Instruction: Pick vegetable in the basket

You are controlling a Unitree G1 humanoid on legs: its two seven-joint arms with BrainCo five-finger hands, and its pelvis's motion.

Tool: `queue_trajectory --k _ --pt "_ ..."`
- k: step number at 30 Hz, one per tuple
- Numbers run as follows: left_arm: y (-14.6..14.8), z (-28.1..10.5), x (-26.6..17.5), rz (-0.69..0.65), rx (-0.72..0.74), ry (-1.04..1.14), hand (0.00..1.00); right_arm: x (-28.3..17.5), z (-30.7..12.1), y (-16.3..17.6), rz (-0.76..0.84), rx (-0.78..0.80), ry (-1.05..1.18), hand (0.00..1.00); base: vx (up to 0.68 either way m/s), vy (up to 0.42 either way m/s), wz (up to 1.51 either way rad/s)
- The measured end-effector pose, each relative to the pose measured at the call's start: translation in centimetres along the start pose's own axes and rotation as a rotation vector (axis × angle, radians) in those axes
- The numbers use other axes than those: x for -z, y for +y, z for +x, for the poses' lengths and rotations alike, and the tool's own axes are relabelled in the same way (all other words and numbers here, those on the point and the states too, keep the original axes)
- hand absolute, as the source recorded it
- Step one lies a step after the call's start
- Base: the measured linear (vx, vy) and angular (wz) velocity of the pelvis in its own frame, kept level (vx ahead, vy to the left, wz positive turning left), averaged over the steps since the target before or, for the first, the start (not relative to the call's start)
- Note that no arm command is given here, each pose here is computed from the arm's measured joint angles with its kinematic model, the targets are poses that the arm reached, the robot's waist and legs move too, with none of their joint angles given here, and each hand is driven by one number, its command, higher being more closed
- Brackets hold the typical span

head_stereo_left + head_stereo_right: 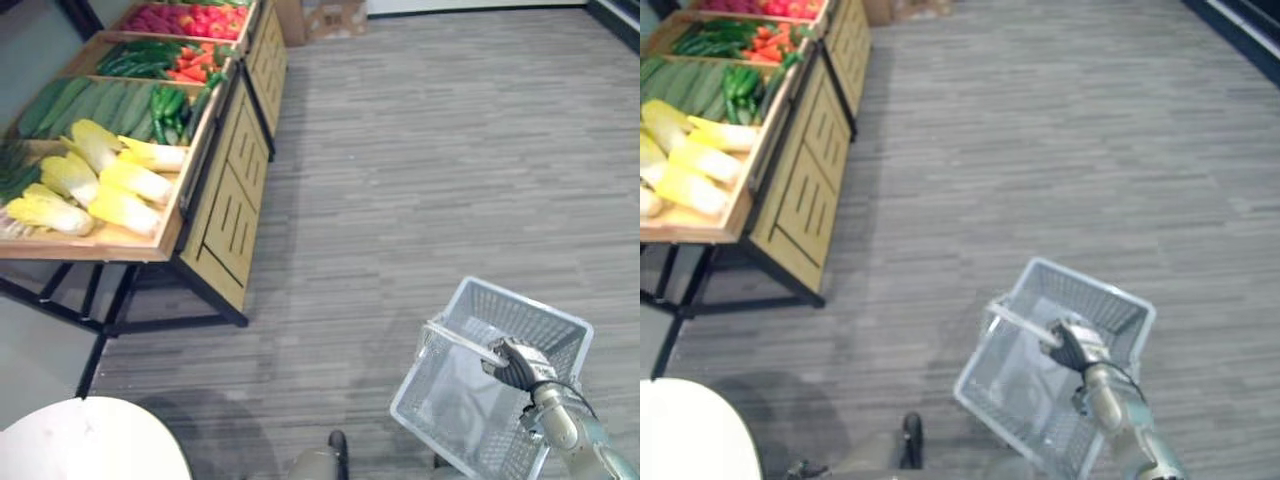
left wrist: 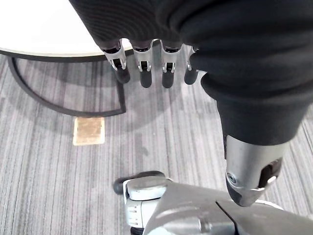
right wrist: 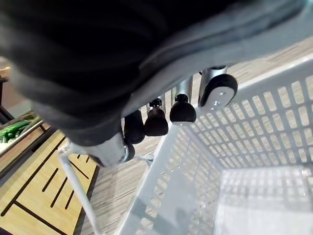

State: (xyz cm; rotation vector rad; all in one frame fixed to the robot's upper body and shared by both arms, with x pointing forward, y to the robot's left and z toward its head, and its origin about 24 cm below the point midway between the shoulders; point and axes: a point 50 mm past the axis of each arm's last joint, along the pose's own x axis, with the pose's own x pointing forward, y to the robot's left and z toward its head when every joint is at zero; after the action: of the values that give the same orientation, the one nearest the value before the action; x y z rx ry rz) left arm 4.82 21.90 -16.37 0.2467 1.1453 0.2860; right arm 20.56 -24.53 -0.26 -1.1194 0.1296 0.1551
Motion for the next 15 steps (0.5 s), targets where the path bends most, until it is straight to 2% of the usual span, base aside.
queue_trajectory --k 4,7,15 --pt "-0.1 0.1 -0.2 0.034 0.004 -0.003 0.00 0.0 -0.3 0.5 0.066 0.035 0.038 1.00 0.09 0.086 -0.11" --pt "0.9 0.2 0.0 0.100 -0.004 -0.009 0.00 0.0 -0.6 1.0 0.076 0.056 0.069 1.00 0.10 0.108 0.19" --pt "1.6 0.7 -1.7 0.127 -0.013 -0.060 0.00 -0.3 -1.0 2.4 0.139 0.065 0.110 1.00 0.25 0.050 0.54"
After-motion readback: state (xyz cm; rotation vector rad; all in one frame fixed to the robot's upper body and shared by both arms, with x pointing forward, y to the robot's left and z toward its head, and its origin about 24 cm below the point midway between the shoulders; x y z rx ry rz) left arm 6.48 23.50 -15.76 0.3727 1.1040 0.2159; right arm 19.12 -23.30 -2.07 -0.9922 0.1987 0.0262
